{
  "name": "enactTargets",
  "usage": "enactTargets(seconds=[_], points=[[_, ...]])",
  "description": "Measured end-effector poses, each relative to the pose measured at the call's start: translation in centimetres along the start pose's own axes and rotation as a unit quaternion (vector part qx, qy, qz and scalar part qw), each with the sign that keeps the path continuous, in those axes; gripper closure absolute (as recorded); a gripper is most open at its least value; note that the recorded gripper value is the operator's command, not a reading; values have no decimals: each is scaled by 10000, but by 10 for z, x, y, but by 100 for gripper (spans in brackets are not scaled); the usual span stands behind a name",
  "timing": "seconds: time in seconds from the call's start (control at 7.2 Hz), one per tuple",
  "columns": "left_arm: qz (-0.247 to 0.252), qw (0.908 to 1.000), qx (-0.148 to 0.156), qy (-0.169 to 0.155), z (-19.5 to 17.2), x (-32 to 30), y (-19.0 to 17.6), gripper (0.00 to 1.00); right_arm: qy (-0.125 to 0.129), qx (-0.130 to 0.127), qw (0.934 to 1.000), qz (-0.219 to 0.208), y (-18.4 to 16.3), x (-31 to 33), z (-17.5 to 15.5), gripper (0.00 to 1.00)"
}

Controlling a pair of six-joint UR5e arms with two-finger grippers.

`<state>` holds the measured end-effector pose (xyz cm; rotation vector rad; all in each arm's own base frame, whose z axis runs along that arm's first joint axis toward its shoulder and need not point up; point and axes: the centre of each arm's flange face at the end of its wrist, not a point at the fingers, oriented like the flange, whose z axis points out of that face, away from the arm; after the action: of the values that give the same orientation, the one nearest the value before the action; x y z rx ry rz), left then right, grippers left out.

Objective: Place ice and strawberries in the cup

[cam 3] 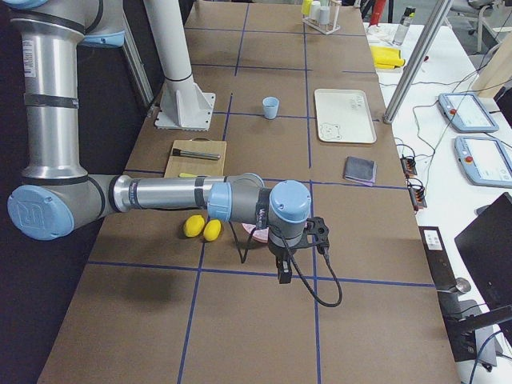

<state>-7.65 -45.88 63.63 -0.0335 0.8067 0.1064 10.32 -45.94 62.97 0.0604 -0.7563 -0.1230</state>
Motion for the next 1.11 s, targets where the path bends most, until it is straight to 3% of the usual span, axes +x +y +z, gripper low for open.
enactTargets(seconds=[1.11], points=[[-56, 10000, 27, -29, 0, -9, 9, 0, -16, -35, 10000, 63, 7, 2, 4, 0]])
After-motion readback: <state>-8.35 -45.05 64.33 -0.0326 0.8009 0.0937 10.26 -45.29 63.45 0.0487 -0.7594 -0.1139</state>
